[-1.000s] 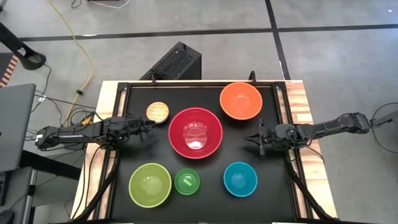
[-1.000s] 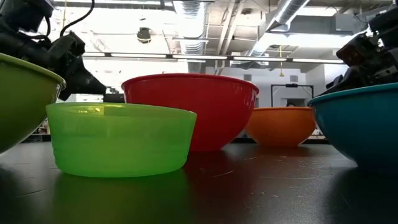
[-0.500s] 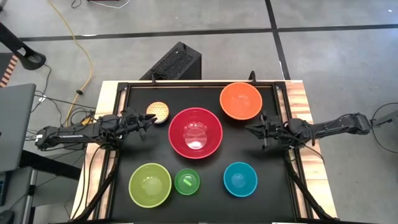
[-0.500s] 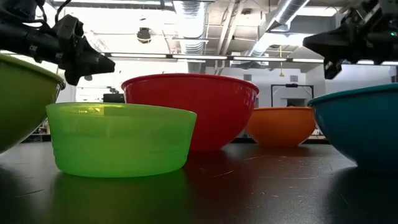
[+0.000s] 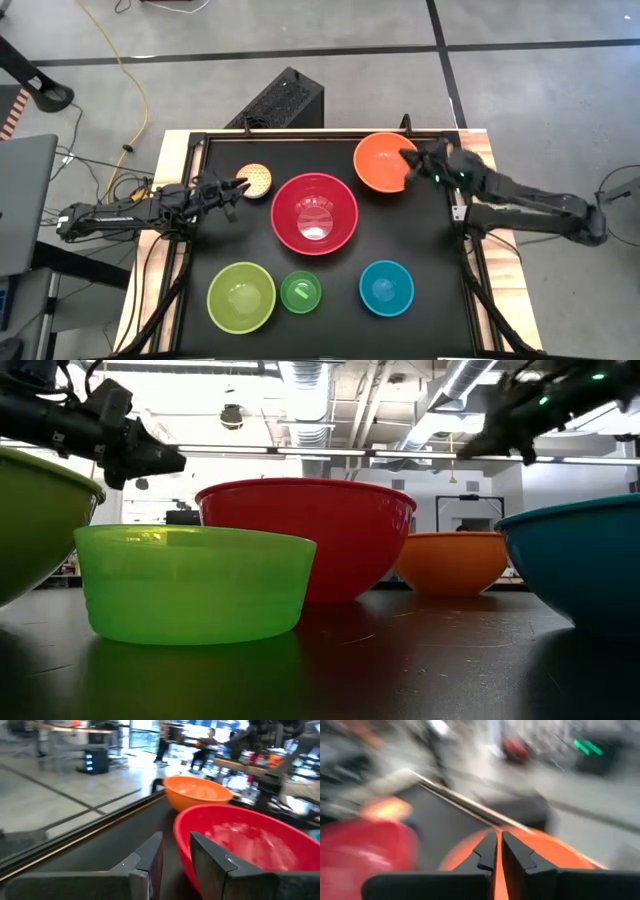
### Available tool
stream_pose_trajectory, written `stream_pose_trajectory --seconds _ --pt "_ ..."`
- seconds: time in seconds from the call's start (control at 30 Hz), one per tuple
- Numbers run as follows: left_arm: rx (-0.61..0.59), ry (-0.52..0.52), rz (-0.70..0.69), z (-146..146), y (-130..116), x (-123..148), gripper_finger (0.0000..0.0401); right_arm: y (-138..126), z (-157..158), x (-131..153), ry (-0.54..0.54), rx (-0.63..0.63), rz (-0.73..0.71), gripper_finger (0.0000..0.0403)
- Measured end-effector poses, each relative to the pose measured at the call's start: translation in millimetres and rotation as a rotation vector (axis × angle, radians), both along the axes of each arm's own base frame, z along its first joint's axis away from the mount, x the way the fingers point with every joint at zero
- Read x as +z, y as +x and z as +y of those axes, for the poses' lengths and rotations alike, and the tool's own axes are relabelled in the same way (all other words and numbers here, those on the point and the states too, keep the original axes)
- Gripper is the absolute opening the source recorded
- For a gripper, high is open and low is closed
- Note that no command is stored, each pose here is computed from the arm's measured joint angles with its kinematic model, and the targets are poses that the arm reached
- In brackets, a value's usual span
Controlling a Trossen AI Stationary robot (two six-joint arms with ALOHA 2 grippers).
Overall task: Nest bowls inside each other
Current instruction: Stack the orange bowl on top of the red bowl
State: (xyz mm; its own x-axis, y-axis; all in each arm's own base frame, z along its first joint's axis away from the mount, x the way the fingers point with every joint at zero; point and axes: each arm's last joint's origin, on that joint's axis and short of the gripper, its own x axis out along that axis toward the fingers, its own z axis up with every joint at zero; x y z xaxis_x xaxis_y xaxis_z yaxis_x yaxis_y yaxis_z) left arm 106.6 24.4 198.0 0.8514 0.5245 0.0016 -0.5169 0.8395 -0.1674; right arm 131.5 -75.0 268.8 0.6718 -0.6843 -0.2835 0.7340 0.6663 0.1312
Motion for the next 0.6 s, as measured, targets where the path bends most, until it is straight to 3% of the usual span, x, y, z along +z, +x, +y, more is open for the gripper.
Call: stream_pose_trajectory --seconds 0.1,0.2,0.37,0.6 --pt "0.003 -0.038 -0.024 0.1 -0.1 0.1 0.0087 -6.2 -25.9 8.6 0.123 -0.161 0.153 0.0071" --pt "-0.043 -0.071 -0.038 -1.0 0.6 -0.3 0.0087 -9.8 -47.9 10.8 0.246 -0.226 0.276 0.0106" --pt "-0.065 -0.035 -0.029 -1.6 0.9 0.8 0.0087 -12.3 -76.4 3.5 0.427 -0.245 0.385 0.0177" --pt "-0.062 -0.041 -0.074 -1.5 0.8 4.5 0.0087 -7.6 -100.8 -23.4 0.562 -0.183 0.474 0.0253"
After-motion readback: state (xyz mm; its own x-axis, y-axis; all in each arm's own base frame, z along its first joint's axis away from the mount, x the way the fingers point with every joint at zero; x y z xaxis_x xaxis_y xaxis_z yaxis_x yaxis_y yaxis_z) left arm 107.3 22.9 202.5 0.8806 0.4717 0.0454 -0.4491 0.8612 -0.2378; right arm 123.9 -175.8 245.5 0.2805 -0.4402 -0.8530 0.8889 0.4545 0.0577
